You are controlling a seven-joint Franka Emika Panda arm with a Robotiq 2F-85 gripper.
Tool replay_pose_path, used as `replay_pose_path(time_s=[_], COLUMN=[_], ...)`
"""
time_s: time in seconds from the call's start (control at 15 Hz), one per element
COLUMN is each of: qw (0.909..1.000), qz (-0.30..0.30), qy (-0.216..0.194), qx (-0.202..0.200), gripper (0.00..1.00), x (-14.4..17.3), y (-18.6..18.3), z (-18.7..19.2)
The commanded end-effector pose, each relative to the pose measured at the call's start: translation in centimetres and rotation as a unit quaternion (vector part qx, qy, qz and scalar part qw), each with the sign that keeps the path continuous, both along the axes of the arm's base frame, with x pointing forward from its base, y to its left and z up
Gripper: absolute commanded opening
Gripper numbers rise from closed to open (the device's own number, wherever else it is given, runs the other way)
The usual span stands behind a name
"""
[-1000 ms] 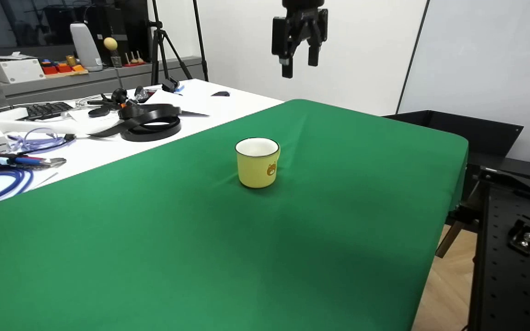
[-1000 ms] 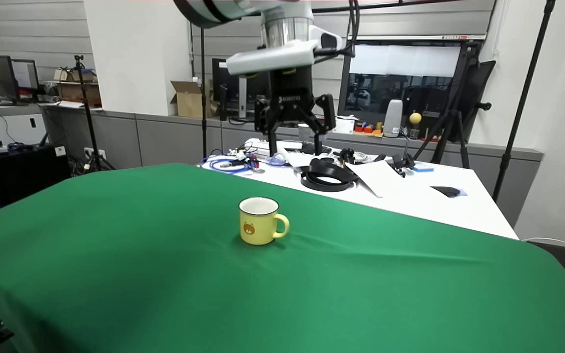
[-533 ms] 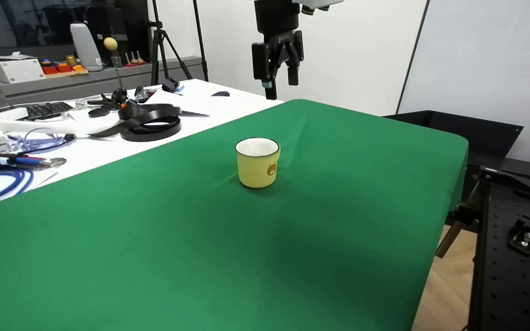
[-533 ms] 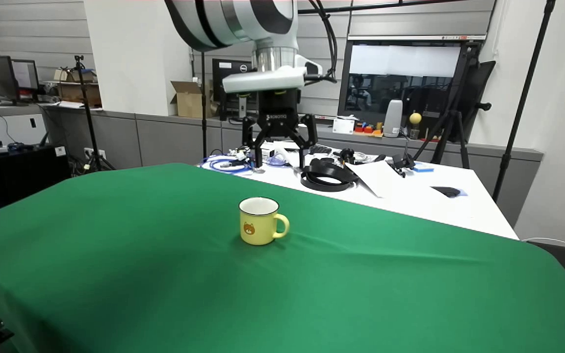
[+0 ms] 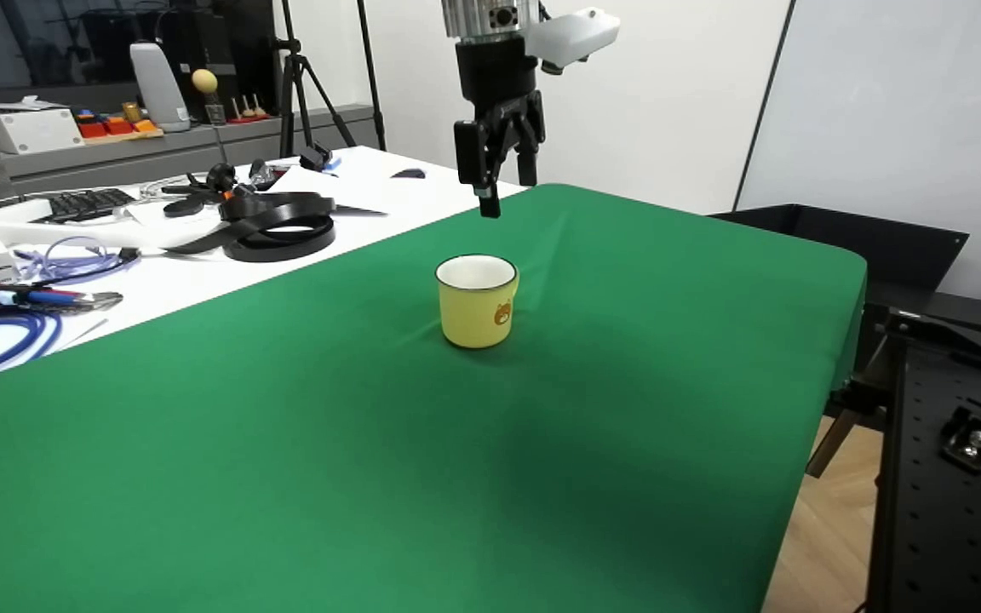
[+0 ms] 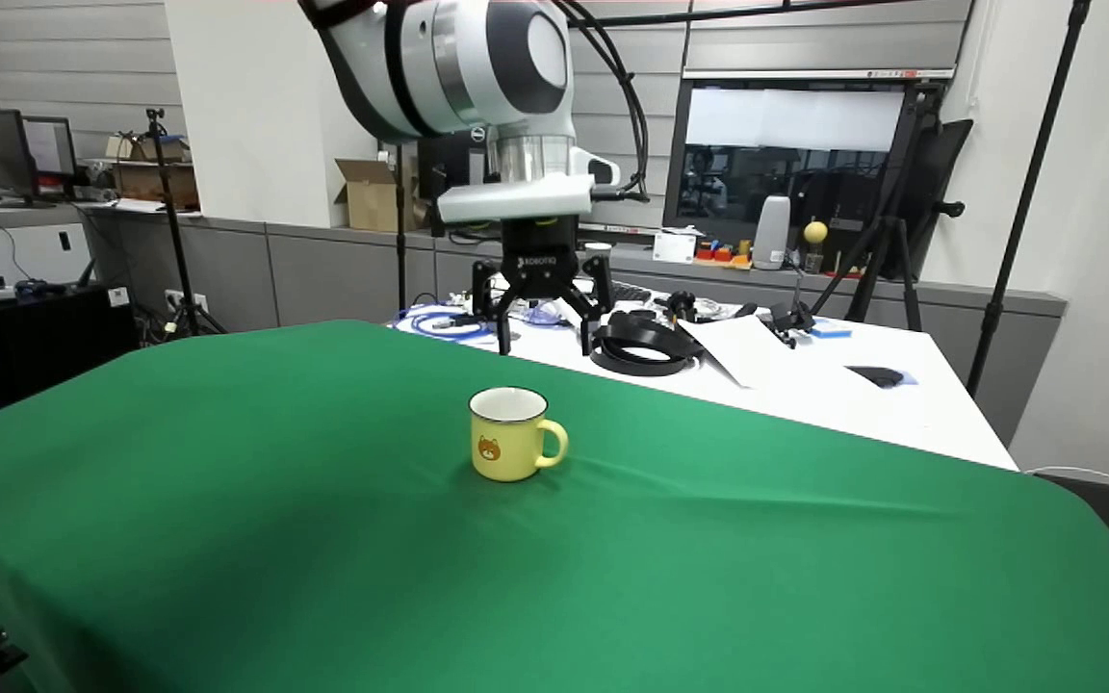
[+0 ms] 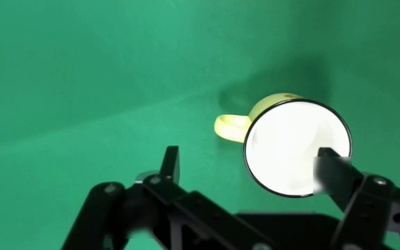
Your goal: Move the cup slightly down on the table
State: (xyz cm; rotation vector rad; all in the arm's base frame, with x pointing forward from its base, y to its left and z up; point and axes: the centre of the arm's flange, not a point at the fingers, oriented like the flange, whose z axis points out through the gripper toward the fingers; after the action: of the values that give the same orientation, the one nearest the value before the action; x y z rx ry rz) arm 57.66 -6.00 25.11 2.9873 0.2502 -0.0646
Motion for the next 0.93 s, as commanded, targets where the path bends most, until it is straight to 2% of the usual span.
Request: replay_pose_path(time_s=[0.0,0.6,0.67,0.87], qw=[0.9996,0.9958,0.9955,0.9946], qz=[0.020,0.081,0.084,0.091], qy=[-0.003,0.038,0.039,0.045], qx=[-0.019,-0.021,-0.020,-0.023], gripper=[1.00,1.00,0.82,0.58], x=[2.2,3.8,4.0,4.5], y=[-0.2,0.0,-0.1,-0.2], z=[-2.0,-6.0,-6.4,-7.2])
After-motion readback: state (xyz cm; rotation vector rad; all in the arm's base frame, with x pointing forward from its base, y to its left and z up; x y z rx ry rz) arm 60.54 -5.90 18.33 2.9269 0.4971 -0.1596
